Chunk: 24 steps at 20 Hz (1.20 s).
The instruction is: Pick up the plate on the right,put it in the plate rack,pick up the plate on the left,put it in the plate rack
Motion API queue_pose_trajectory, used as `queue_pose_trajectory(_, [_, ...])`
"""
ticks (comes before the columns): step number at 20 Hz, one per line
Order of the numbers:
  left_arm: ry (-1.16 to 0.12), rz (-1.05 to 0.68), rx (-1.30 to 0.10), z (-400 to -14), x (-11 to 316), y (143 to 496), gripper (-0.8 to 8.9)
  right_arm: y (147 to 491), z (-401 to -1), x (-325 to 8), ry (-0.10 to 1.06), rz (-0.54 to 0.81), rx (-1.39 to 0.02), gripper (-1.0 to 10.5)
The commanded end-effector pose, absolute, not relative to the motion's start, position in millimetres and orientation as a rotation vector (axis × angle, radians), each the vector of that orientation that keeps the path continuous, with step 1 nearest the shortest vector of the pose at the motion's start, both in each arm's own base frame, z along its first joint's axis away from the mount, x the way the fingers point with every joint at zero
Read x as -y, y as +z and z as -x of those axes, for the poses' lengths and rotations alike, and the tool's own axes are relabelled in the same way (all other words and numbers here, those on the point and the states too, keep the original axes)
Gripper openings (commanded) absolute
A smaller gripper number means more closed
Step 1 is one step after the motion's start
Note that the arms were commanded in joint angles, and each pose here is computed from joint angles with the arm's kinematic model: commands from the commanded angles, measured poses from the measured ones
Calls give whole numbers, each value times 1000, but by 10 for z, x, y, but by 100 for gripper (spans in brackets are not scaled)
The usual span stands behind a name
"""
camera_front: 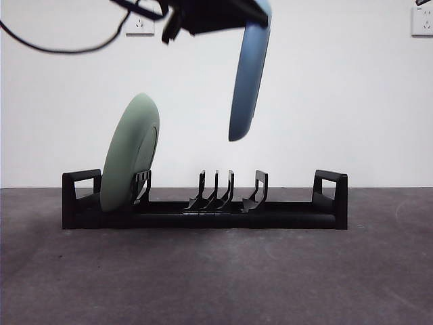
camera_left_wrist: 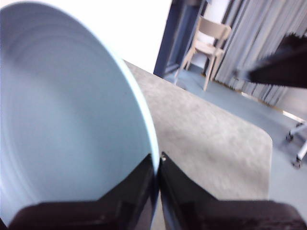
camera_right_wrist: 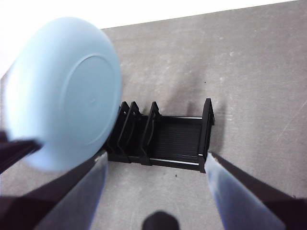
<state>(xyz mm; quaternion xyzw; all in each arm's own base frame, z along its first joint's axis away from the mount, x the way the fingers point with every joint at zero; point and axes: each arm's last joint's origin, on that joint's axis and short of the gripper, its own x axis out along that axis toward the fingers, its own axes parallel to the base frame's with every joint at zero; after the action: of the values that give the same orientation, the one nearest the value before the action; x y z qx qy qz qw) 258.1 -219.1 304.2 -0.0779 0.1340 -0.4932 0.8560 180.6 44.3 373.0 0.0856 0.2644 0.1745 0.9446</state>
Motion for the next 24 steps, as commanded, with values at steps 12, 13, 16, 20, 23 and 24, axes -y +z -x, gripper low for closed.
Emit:
queue_pose_trajectory(12, [-957,329,-321,-3204,2329,2809,-9,3741,-1815,-429,310,-146,-520,343])
queue_pose_trajectory(13, [-954,315,-326,-3220,2339,2795,-9,3741,-1815,-429,310,-146,-519,343])
queue_pose_trajectory(16, [-942,309,-352,-3256,2349,2710,-9,3741,-1815,-430,311,-143,-519,343])
queue_pose_trajectory(20, [-933,294,-408,-3298,2380,2550,-9,3741,-1815,-430,311,-143,-518,343])
queue_pose_trajectory(23, [-929,258,-440,-3306,2386,2470,-9,3741,-1815,-430,311,-143,-518,343])
queue_pose_trajectory(24, [-925,250,-459,-3308,2387,2437,-9,3741,-1815,-430,311,-143,-518,343])
